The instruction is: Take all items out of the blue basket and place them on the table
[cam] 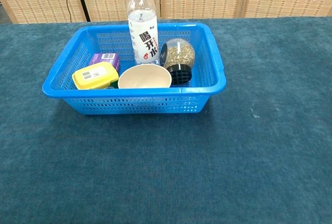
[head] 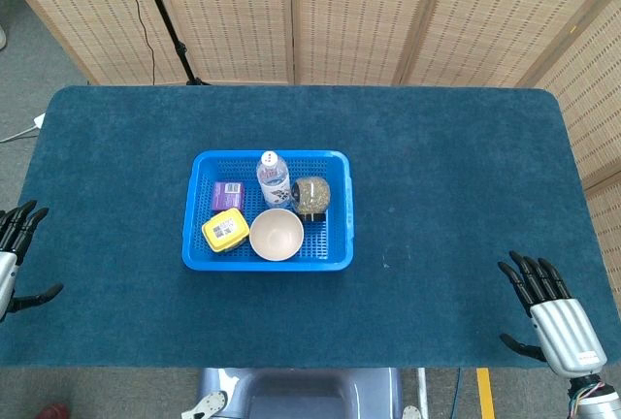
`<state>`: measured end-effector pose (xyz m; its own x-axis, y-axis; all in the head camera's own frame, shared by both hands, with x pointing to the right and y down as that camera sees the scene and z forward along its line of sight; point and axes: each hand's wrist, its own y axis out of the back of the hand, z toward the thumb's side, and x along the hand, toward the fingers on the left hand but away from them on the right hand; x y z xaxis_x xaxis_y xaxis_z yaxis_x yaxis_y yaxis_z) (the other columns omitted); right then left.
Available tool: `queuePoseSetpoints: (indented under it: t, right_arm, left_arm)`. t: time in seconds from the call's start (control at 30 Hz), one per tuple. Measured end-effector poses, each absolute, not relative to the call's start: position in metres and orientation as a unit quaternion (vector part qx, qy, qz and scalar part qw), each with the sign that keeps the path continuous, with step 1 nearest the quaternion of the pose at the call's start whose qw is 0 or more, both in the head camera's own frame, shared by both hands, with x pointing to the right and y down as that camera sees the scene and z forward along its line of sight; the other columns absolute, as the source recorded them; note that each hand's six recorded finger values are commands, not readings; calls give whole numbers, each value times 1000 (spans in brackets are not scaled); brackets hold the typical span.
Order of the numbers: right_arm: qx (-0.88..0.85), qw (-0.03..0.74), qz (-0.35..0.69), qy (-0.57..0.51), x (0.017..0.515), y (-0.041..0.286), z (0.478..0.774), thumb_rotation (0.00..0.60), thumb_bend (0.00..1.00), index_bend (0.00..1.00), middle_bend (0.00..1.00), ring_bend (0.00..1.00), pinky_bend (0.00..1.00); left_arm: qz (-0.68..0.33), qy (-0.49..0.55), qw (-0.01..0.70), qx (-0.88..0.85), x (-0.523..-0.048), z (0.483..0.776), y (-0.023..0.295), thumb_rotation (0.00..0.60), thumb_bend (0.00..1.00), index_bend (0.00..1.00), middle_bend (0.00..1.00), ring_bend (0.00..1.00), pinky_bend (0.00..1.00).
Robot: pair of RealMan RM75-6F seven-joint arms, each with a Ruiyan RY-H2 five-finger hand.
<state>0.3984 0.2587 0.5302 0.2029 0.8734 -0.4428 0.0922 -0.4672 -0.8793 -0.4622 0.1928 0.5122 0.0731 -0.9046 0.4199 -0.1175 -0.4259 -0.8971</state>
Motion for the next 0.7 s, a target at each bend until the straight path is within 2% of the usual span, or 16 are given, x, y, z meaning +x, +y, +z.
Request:
queuePoseSetpoints:
  t: [0.37,0.63,0.7]
  right_arm:
    - [-692,358,500,-379,399,248,533,600,0,0,0,0,0]
    - [-745,310,421,-414,383,219,540,600,0,0,0,0,0]
    - [-768,294,390,-415,373,202,545,600,0,0,0,0,0]
  left_arm:
    - [-549,407,352,-640,-464,508,194,600,56,0,0,0,0]
    - [-542,412,346,-645,-467,504,195,600,57,0,0,0,0]
    - [-541,413,345,-646,-467,503,196,600,57,0,0,0,0]
